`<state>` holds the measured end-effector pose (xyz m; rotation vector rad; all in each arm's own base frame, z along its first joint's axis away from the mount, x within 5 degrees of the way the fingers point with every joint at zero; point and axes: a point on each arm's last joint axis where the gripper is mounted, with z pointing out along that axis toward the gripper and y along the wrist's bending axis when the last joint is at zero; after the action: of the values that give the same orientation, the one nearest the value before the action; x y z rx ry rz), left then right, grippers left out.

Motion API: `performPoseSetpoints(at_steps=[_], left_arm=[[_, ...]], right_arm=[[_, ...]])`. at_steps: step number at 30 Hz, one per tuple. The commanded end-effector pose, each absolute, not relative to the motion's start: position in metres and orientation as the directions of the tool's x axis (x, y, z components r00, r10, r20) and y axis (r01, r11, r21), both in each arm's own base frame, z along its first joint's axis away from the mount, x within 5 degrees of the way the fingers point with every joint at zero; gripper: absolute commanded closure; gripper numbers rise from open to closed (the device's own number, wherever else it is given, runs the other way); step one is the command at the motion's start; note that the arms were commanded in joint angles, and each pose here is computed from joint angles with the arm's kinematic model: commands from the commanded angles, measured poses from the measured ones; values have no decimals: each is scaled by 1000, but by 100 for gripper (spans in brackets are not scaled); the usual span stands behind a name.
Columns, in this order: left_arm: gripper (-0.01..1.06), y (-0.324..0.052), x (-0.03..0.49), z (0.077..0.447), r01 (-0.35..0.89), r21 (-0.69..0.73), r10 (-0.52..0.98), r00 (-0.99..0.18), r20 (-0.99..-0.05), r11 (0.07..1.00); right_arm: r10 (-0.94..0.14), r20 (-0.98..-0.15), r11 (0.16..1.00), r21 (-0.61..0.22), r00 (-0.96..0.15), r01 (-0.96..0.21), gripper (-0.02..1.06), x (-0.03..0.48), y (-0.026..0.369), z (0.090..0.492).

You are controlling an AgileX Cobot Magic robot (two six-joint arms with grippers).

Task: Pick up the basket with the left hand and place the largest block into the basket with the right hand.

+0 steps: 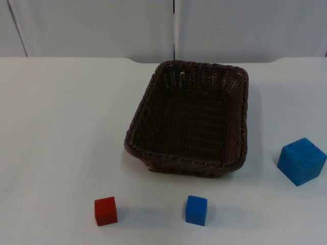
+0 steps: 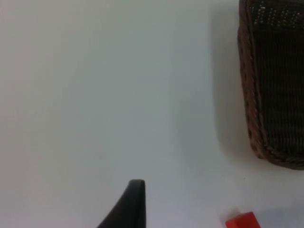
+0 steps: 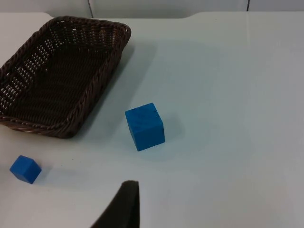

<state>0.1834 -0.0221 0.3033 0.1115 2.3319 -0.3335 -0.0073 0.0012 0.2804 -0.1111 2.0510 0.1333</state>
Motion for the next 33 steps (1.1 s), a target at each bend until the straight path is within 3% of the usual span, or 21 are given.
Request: performPoseSetpoints(at_steps=[1,20,33], left_arm=[[0,-24,188,305,201,-215,-18,-689,-725,956],[0,-28,226,280,203,-290,-63,-710,-701,935],[0,-38,267,283,251,-299,-17,-739,-673,921]], right_arm=[[-19,-889,990,47,-457,-133,-1,-8,1,280],[-19,-889,990,47,-457,-133,-1,-8,1,280],[-19,-889,990,47,-457,-133,-1,-8,1,280]])
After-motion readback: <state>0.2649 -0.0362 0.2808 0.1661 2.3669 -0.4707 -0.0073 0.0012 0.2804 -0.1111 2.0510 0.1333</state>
